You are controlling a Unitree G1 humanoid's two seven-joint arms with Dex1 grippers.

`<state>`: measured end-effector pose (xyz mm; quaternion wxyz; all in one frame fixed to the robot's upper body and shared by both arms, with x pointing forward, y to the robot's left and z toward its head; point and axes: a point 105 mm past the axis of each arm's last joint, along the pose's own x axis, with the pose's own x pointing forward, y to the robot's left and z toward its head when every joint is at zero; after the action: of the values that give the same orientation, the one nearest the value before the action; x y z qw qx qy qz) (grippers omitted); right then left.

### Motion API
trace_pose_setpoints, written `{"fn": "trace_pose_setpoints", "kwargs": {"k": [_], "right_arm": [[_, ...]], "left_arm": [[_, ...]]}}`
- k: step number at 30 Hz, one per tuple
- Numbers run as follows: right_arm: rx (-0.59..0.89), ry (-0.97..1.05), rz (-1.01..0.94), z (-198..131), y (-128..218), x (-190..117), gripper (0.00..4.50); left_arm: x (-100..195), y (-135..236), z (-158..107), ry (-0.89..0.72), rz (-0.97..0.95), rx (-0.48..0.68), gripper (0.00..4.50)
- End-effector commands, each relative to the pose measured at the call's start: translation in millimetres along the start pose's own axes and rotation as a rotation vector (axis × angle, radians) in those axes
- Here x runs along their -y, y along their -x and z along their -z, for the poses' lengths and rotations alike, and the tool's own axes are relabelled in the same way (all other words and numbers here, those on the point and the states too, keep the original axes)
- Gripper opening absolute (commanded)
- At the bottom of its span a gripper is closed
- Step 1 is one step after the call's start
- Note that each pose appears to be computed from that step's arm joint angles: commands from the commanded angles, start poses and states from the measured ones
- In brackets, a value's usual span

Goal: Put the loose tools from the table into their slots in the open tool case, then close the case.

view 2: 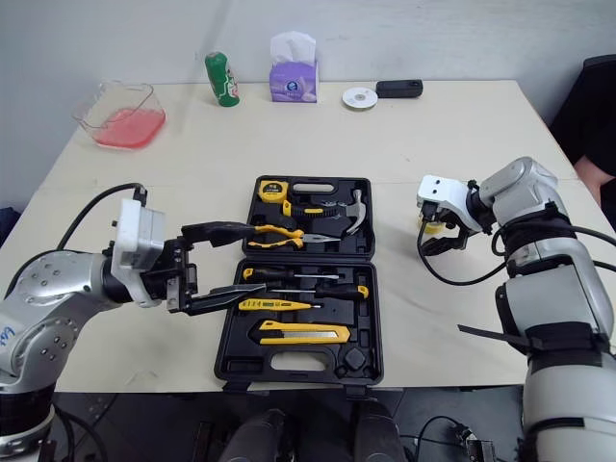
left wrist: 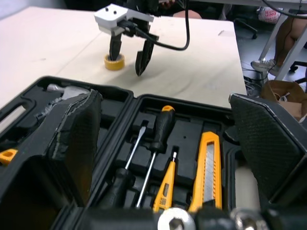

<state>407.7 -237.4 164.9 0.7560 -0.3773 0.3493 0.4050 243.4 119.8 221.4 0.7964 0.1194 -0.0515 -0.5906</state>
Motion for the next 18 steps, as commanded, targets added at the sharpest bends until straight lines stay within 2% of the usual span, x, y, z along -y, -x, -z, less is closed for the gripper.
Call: {"fn": "trace_pose_setpoints", "kwargs": {"k": [1, 5, 8, 13, 18], "right_arm": [[0.013, 0.022, 0.02, -8.8, 7.8, 5.2, 3.58], [0.006, 0.025, 0.027, -9.0, 7.6, 6.2, 1.69], [0.01, 0.041, 0.034, -9.6, 7.6, 6.7, 0.07], [0.05, 0.107, 0.018, -16.1, 12.2, 5.0, 0.07], [0.081, 0.199, -0.028, -22.6, 30.3, 1.3, 0.07]], "left_arm": [[8.4, -1.8, -11.2, -0.056, 0.038, 0.016, 4.5], [9.4, -3.4, -14.6, -0.076, 0.049, 0.025, 4.5], [10.1, -4.7, -15.1, -0.083, 0.056, 0.028, 4.5], [9.9, -4.9, -21.7, -0.118, 0.061, 0.079, 4.5], [16.0, -1.1, -16.6, -0.123, 0.128, 0.048, 4.5]]}}
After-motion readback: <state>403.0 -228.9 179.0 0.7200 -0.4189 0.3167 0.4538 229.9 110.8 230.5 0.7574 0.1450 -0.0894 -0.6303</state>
